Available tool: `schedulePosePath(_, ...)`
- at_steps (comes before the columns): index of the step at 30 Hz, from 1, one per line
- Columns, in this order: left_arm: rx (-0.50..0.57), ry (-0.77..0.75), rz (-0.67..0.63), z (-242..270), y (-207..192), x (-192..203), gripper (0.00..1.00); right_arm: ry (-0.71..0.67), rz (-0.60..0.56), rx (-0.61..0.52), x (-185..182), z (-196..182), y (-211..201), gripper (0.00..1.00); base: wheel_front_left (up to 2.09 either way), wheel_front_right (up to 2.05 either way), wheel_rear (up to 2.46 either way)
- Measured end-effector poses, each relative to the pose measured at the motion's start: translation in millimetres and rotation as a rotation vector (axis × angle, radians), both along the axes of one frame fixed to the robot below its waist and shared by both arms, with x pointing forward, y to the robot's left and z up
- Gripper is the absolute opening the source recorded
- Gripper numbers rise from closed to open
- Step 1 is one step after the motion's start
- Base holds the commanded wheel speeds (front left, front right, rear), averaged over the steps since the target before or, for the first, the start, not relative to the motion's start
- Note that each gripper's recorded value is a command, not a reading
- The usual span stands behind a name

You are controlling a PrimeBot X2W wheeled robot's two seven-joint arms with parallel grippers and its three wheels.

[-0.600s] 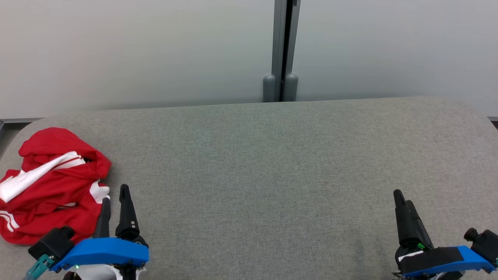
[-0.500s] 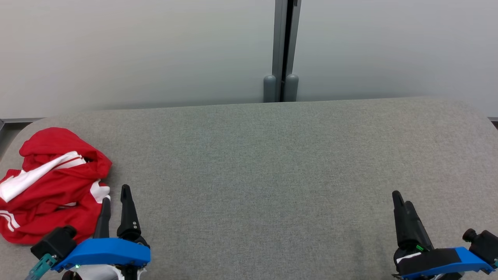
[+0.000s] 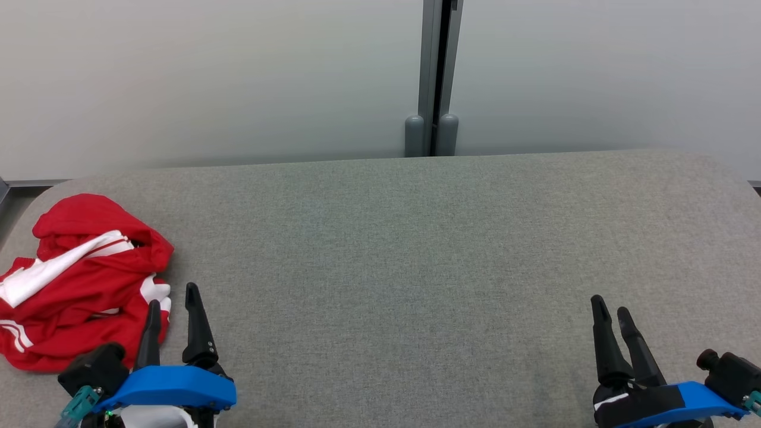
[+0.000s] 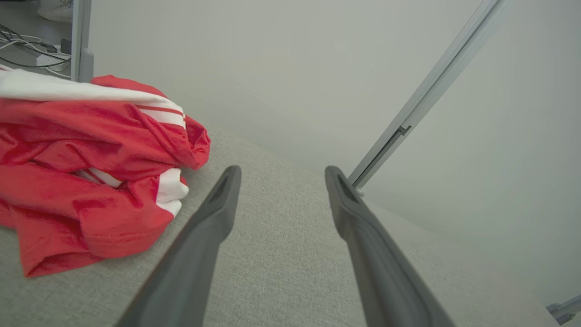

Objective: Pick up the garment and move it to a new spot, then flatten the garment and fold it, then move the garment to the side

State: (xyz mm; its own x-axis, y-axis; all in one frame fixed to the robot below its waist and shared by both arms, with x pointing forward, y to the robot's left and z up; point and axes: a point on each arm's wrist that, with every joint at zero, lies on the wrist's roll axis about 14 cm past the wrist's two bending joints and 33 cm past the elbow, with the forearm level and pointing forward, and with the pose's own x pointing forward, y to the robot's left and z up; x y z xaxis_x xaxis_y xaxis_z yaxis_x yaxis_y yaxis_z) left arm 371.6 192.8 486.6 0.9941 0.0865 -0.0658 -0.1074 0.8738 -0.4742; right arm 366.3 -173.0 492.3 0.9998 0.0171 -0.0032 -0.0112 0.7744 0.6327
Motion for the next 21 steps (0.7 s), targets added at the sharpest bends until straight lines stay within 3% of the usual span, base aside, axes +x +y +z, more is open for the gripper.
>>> schedulePosePath(21, 0.217, -0.024, -0.010, 4, -1, -2, 1.00, -0.039, 0.039, -0.187, -3, 3, 11, 1.00, 0.00, 0.00, 0.00)
